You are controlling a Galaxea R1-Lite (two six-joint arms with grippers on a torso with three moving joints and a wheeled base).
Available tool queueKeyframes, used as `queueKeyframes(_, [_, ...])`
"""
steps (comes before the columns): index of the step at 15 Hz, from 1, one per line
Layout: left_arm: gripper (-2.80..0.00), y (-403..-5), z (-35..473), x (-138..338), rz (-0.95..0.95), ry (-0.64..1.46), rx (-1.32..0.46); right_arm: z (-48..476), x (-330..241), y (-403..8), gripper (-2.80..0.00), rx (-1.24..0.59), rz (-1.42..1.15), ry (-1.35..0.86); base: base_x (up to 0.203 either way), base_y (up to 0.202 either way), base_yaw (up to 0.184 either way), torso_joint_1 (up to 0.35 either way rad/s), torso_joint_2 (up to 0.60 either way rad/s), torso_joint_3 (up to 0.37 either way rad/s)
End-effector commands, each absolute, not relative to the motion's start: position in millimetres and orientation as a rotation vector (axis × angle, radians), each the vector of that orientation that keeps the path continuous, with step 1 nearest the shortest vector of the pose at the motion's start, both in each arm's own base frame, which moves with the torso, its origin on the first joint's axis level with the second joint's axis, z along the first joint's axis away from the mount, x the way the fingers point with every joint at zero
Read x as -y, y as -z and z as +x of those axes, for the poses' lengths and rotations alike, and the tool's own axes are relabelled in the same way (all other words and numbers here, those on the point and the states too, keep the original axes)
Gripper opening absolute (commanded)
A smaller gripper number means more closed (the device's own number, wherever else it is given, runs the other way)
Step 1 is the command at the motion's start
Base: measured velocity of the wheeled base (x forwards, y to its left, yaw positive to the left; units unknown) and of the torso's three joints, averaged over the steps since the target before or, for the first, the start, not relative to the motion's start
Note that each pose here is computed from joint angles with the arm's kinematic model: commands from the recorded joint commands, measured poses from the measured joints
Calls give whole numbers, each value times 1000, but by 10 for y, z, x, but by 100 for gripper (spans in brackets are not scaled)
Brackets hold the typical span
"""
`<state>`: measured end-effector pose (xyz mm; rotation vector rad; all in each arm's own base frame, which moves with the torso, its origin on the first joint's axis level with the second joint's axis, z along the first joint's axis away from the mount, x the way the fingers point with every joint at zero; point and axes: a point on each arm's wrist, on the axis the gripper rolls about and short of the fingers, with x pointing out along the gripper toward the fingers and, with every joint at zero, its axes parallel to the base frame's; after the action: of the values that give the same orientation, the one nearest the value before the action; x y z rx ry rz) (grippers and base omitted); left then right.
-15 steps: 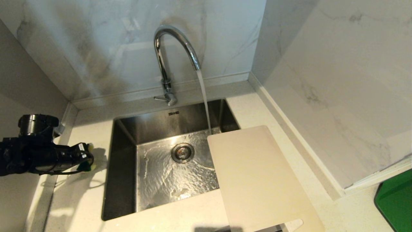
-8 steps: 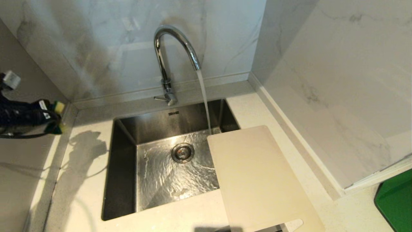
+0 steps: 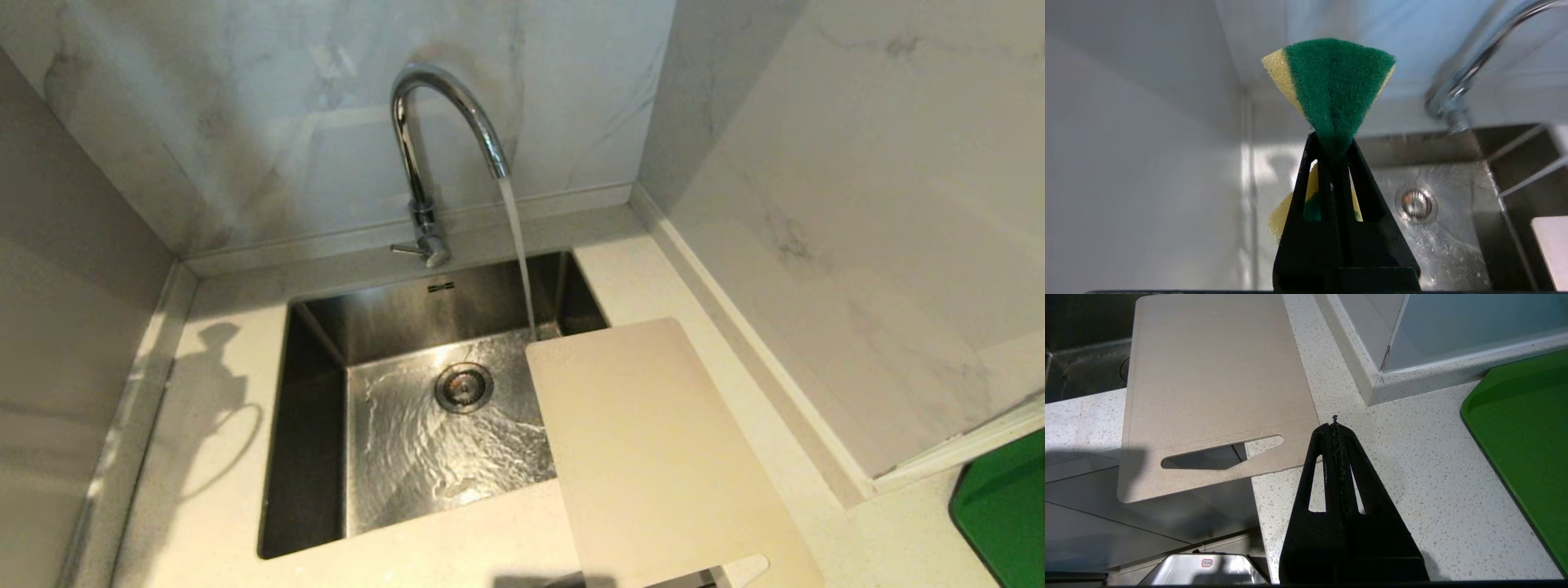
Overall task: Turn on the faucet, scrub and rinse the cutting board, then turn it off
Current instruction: Pick up the cutting board
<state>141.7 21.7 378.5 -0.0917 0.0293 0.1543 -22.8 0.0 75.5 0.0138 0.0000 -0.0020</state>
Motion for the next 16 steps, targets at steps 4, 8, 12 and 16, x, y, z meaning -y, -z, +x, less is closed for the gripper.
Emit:
queueKeyframes(4, [-280, -3867, 534, -75, -50, -116, 144, -228, 0, -755, -280, 0, 14, 3, 0, 0, 0, 0, 0, 0])
queueKeyframes(8, [-280, -3501, 286, -31, -54, -93, 107, -227, 0, -751, -280, -1, 14, 2, 0, 0, 0, 0, 0, 0])
queueKeyframes(12, [-280, -3035, 114, -2, -69, -76, 46, -228, 0, -755, -280, 0, 14, 2, 0, 0, 0, 0, 0, 0])
queueKeyframes(16, [-280, -2577, -50, 19, -72, -54, 29, -228, 0, -756, -280, 1, 13, 2, 0, 0, 0, 0, 0, 0])
